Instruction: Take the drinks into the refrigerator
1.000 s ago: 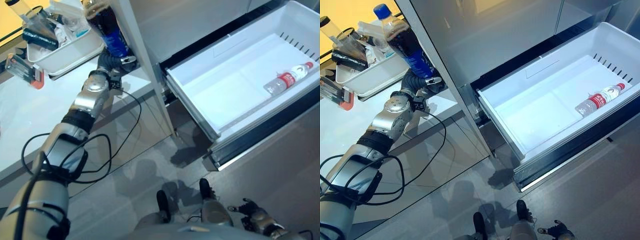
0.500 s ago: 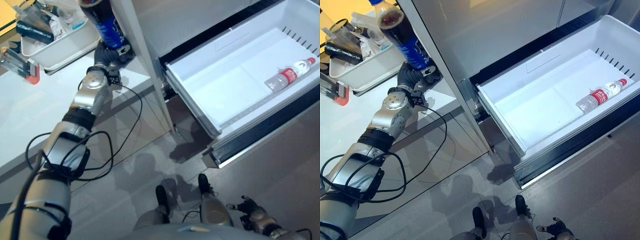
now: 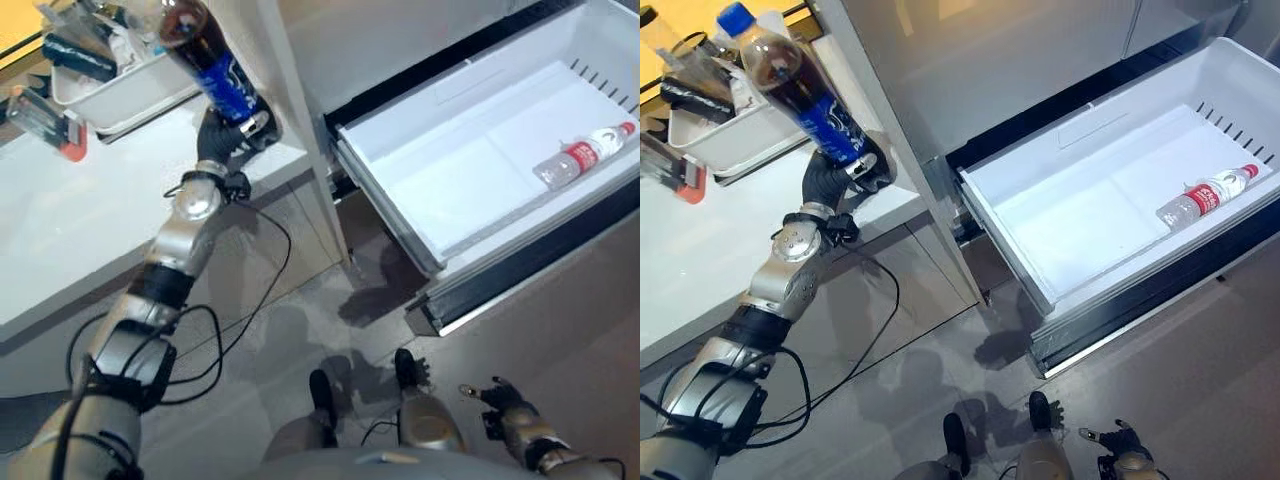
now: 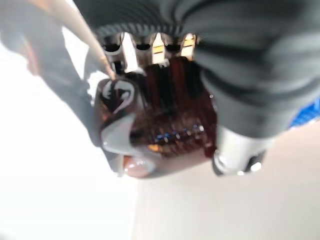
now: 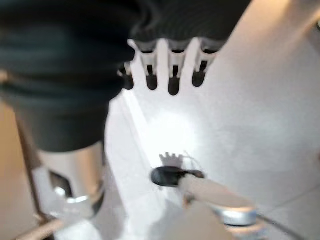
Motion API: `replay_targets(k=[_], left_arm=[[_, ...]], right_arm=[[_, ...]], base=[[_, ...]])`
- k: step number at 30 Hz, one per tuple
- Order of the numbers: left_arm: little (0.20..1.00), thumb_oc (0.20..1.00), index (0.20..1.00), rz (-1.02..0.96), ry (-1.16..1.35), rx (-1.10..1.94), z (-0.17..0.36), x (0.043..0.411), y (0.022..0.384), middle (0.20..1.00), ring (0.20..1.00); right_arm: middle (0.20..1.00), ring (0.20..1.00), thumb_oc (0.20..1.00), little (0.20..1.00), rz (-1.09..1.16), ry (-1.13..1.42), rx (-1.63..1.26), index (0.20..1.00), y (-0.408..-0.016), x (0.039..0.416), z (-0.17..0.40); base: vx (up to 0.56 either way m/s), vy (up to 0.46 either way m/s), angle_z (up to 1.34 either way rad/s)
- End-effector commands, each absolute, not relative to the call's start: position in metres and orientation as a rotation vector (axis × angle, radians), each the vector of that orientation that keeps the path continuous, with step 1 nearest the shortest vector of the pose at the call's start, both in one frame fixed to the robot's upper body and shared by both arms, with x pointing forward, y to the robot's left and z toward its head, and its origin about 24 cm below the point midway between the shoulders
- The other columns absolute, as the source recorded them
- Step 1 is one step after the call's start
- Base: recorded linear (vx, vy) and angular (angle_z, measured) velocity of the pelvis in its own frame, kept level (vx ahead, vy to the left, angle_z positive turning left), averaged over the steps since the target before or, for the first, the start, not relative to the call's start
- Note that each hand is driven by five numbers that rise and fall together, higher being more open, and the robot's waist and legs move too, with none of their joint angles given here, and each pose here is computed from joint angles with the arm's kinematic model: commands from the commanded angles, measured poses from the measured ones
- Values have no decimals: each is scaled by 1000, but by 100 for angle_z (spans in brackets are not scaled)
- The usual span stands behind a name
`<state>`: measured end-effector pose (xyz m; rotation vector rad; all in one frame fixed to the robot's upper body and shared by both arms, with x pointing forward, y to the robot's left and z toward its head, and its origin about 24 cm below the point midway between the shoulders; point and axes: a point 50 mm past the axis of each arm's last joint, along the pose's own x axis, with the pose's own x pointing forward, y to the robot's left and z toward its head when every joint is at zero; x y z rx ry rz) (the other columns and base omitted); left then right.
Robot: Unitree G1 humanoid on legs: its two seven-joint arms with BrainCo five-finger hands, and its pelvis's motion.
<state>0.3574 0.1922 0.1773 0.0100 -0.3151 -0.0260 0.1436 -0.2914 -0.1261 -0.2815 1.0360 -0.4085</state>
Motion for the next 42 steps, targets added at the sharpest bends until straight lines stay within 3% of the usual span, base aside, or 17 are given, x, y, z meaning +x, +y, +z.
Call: replay_targets(k=[1,9,18,23,29,30,42], left_arm=[[200,200,200,-8,-235,7,140,343,204,200,200],[200,200,200,39,-160,-81,98,305,222,200,200],[200,200,200,81,-105,-122,71,259,234,200,200],[200,200,200,104,-61,-151,57,235,232,200,200],[200,200,200,122,10,-179,40,218,227,200,200],[200,200,200,127,25,-164,37,214,226,200,200],[200,200,200,119,45,-90,32,206,221,200,200]], right_arm=[[1000,1000,1000,1000,-564,999,-167,1000,-306,137,-122],[1000,1000,1000,1000,-749,893,-12,1000,-332,139,-108],[1000,1000,1000,1000,-1141,601,301,1000,-387,130,-72],[1000,1000,1000,1000,-1192,397,320,1000,-393,140,-50],[1000,1000,1000,1000,-1142,146,238,1000,-379,163,-12],[1000,1000,1000,1000,-1093,-5,174,1000,-369,177,17],[1000,1000,1000,1000,-604,-600,-7,1000,-277,212,148]], base=[[0,6,7],[1,1,1],[34,8,4],[40,12,0],[21,12,1],[20,16,4],[0,0,0]])
